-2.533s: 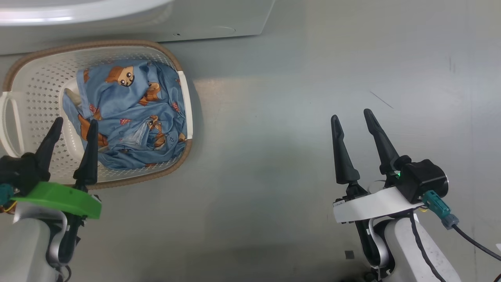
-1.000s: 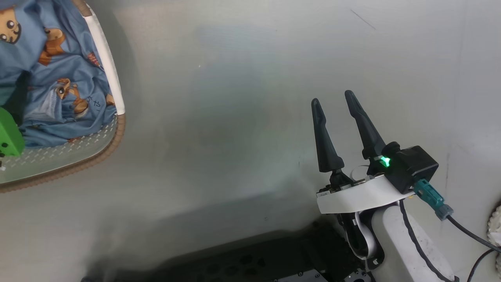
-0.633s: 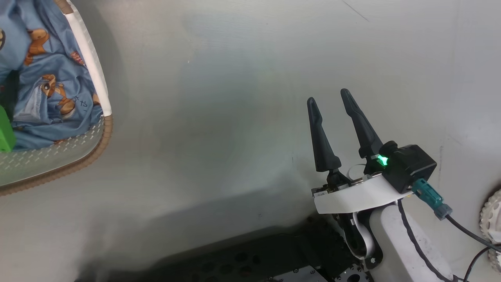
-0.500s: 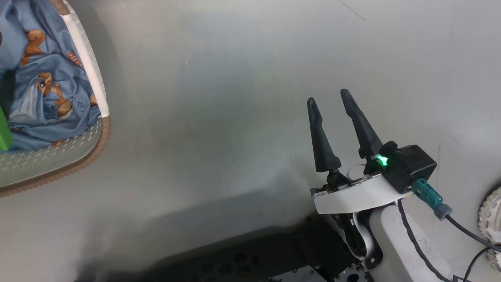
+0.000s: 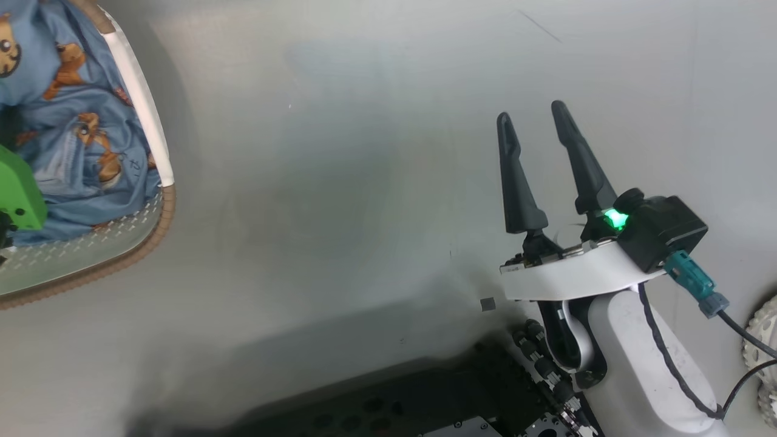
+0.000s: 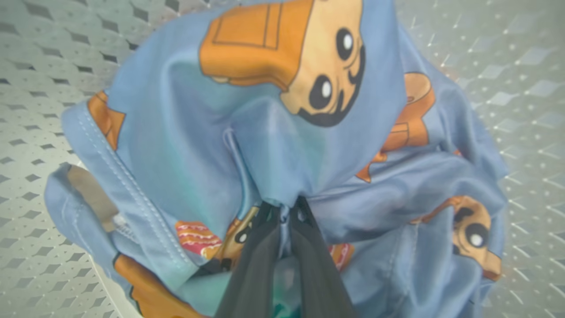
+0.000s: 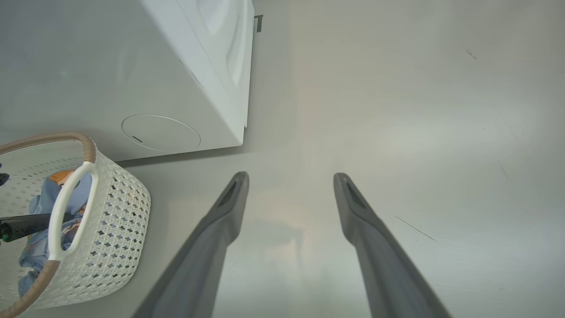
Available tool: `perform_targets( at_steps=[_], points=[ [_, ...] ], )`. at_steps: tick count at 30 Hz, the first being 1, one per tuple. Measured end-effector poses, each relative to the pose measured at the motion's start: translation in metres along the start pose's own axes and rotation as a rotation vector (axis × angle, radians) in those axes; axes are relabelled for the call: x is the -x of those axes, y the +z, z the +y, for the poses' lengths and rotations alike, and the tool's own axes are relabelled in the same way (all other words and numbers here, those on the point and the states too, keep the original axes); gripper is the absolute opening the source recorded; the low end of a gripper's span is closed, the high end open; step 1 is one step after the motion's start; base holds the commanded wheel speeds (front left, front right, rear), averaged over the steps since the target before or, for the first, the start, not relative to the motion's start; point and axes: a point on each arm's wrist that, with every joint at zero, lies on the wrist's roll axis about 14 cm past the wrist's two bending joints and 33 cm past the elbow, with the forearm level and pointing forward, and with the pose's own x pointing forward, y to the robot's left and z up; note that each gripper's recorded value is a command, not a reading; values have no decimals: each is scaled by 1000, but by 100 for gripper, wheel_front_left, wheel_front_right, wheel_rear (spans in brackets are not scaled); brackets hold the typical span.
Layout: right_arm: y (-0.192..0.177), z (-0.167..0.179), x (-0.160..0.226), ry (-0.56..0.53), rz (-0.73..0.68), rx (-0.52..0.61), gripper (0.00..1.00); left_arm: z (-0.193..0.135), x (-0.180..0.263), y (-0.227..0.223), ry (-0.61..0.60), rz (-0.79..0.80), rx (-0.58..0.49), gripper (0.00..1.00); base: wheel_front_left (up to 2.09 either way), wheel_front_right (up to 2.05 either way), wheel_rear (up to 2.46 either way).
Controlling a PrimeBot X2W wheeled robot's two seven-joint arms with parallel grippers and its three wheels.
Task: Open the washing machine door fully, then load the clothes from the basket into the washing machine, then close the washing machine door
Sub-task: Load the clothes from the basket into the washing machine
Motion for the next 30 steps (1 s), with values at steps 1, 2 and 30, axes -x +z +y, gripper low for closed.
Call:
perform_targets(
  at_steps=[1, 2, 30],
  points=[
    [5, 0, -1, 0, -13, 3, 100, -3, 2, 3, -5, -16, -2, 0, 0, 0, 0],
    [9, -1, -2, 0, -25, 4, 100, -6, 3, 7, -10, -31, -5, 0, 0, 0, 0],
    [89, 32, 15, 75, -221, 36, 100, -43, 126, 49, 34, -433, 144, 0, 0, 0, 0]
  ],
)
